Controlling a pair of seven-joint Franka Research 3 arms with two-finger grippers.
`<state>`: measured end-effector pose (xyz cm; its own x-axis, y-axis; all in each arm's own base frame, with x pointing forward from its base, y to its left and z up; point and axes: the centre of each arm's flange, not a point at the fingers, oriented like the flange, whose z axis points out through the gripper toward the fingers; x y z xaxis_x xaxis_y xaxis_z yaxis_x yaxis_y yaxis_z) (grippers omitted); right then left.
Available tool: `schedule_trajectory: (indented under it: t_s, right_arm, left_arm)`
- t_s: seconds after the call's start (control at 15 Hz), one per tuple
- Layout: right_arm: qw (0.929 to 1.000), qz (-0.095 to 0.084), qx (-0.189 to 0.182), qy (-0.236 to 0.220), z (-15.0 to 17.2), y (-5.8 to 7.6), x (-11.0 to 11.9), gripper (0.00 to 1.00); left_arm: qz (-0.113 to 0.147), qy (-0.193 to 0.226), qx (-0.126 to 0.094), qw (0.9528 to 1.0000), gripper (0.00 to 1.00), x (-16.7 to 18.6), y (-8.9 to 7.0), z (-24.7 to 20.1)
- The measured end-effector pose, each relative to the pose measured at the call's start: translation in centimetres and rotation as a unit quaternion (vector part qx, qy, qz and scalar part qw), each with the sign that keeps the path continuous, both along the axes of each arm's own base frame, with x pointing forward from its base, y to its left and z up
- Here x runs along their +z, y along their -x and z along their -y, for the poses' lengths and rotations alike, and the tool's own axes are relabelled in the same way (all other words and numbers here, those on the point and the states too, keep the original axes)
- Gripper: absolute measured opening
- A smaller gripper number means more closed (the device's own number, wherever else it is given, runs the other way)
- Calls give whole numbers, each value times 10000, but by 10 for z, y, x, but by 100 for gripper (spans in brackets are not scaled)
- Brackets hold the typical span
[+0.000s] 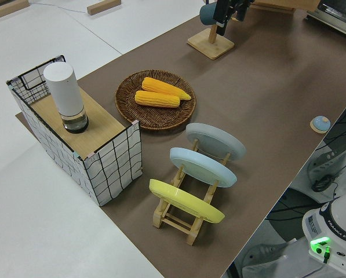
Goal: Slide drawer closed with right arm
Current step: 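Move the right gripper toward the handle of the open wooden drawer, then push the drawer front with the right gripper toward the cabinet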
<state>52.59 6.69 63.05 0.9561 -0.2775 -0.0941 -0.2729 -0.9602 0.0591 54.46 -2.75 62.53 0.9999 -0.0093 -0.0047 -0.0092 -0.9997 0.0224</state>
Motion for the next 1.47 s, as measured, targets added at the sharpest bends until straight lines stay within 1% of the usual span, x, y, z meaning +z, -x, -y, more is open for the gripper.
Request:
schedule_trajectory:
  t_s: [0.07,0.13,0.33,0.4,0.67,0.8,0.93,1.07,1.2,1.27,1.47]
  right_arm:
    - [9999,-34,-102,-40,-9,1,-3,3]
    - [9998,-52,-154,-83,-13,2,-4,1]
    - [9990,-96,-403,-156,-15,2,-7,1]
    - [9982,-126,-559,-187,-18,2,-9,1]
    - [9938,-196,-1089,-115,-44,6,-21,1]
    - [9905,-158,-1364,-72,-57,6,-27,1]
    - [9858,-77,-1678,-50,-68,6,-34,1]
    - [9798,14,-2001,-45,-77,4,-40,1]
    - [9737,111,-2273,-58,-87,2,-51,1]
    - [9712,152,-2375,-68,-93,2,-60,1]
    - [9678,182,-2511,-74,-101,1,-83,1]
  left_arm:
    - [0,0,0,10000,100,0,0,0]
    - [0,0,0,10000,100,0,0,0]
    - [0,0,0,10000,100,0,0,0]
    - [0,0,0,10000,100,0,0,0]
    - [0,0,0,10000,100,0,0,0]
    - [0,0,0,10000,100,0,0,0]
    - [0,0,0,10000,100,0,0,0]
    - [0,0,0,10000,100,0,0,0]
    - [0,0,0,10000,99,0,0,0]
    - [0,0,0,10000,100,0,0,0]
    - [0,0,0,10000,100,0,0,0]
